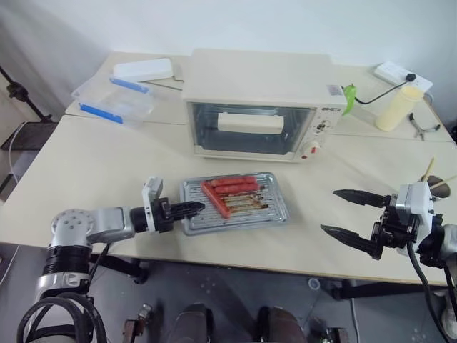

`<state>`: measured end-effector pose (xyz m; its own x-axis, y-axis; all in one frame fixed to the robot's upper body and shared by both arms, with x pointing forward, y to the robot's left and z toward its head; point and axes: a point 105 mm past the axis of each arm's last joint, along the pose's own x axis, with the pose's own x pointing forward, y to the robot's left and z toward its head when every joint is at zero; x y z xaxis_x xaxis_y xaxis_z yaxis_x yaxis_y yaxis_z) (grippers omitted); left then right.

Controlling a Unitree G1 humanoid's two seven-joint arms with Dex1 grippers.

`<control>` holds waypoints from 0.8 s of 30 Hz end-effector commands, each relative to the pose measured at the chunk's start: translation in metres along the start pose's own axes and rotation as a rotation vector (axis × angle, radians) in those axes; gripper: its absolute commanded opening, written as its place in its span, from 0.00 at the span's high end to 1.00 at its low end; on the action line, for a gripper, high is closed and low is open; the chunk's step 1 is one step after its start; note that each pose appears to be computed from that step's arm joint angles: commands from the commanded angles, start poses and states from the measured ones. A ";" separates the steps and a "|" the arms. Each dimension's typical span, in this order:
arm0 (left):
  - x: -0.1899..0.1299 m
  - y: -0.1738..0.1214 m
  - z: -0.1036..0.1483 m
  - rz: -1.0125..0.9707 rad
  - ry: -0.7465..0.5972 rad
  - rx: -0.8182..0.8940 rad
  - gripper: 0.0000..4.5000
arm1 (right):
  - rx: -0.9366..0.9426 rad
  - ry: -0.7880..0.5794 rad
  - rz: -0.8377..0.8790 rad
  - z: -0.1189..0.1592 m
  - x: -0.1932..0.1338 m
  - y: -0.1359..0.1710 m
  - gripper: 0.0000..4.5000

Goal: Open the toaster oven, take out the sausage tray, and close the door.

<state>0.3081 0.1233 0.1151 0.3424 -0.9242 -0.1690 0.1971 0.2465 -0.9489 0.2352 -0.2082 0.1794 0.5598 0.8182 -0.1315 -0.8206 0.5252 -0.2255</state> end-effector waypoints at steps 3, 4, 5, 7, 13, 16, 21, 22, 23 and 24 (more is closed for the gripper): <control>0.017 0.004 -0.008 0.052 0.093 0.014 1.00 | -0.046 -0.033 -0.019 0.017 -0.003 0.002 0.01; 0.017 0.005 -0.009 0.065 0.102 0.023 1.00 | -0.046 -0.034 -0.020 0.017 -0.003 0.003 0.01; 0.018 0.004 -0.011 0.070 0.119 0.035 1.00 | -0.046 -0.034 -0.020 0.018 -0.003 0.003 0.01; 0.019 0.001 -0.012 0.086 0.147 0.069 1.00 | -0.045 -0.036 -0.020 0.018 -0.002 0.003 0.01; 0.027 0.003 -0.014 0.125 0.173 0.103 1.00 | -0.043 -0.042 -0.013 0.021 0.001 0.003 0.01; 0.034 0.003 -0.014 0.137 0.163 0.140 0.81 | -0.042 -0.043 -0.007 0.021 0.003 0.004 0.00; 0.036 -0.012 -0.008 0.105 0.109 0.265 0.52 | -0.038 -0.036 0.001 0.020 0.004 0.005 0.00; 0.036 -0.014 -0.008 0.105 0.110 0.285 0.47 | -0.038 -0.035 0.002 0.020 0.004 0.005 0.00; 0.034 -0.017 -0.007 0.109 0.099 0.319 0.41 | -0.037 -0.034 0.004 0.020 0.004 0.005 0.00; 0.032 -0.019 -0.005 0.124 0.086 0.372 0.35 | -0.035 -0.033 0.007 0.019 0.004 0.005 0.00</control>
<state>0.3104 0.0855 0.1163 0.2791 -0.9050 -0.3211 0.4088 0.4146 -0.8130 0.2345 -0.2025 0.1901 0.5717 0.8142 -0.1014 -0.8094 0.5394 -0.2323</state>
